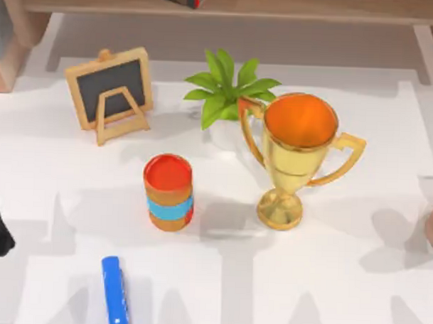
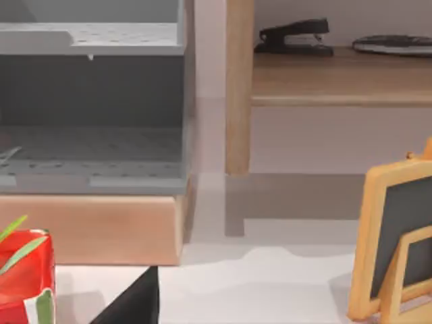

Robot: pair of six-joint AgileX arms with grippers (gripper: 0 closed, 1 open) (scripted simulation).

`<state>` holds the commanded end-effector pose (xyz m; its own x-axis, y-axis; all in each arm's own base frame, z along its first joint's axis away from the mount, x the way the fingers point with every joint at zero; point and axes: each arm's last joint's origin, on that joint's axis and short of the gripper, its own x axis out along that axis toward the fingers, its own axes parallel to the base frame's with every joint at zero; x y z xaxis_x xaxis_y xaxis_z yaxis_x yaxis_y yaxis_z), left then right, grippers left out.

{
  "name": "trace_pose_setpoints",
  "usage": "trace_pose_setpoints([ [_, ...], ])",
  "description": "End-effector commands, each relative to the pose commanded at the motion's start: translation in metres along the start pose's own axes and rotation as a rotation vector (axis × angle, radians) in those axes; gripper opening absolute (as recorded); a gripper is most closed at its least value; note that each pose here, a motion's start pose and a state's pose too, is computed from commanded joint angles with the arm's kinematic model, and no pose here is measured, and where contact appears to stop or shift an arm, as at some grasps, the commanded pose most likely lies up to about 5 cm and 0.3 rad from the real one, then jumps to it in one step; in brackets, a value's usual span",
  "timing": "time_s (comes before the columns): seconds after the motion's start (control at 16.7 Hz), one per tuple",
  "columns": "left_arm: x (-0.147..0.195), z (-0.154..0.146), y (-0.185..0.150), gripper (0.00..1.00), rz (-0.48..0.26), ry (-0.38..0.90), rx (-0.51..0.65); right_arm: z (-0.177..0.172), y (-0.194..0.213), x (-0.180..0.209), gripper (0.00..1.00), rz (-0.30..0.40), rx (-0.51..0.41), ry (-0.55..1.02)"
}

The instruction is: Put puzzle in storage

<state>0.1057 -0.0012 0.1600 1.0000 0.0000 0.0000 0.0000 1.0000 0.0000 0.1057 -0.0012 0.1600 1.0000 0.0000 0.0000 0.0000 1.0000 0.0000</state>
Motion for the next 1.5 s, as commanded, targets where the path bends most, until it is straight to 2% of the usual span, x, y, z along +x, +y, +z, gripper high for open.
trace_pose_setpoints([
  [0.18,0.0,0.0,0.0,1.0,0.0,0.0,0.0,0.003,0.0,0.0,1.0,-0.001,0.0,-0.001],
  [0.3,0.0,0.0,0.0,1.0,0.0,0.0,0.0,0.017,0.001,0.001,1.0,-0.005,-0.001,-0.004],
  [0.48,0.0,0.0,0.0,1.0,0.0,0.0,0.0,0.057,0.005,0.007,1.0,-0.014,-0.004,-0.009],
  [0.66,0.0,0.0,0.0,1.0,0.0,0.0,0.0,0.112,0.014,0.029,1.0,-0.023,-0.007,-0.002],
  [0.9,0.0,0.0,0.0,1.0,0.0,0.0,0.0,0.181,0.041,0.093,1.0,-0.029,-0.014,0.016],
  [1.08,0.0,0.0,0.0,1.0,0.0,0.0,0.0,0.215,0.078,0.154,1.0,-0.028,-0.015,0.02],
  [1.26,0.0,0.0,0.0,1.0,0.0,0.0,0.0,0.229,0.122,0.212,1.0,-0.023,-0.013,0.017],
  [1.5,0.0,0.0,0.0,1.0,0.0,0.0,0.0,0.221,0.177,0.265,1.0,-0.015,-0.01,0.016],
])
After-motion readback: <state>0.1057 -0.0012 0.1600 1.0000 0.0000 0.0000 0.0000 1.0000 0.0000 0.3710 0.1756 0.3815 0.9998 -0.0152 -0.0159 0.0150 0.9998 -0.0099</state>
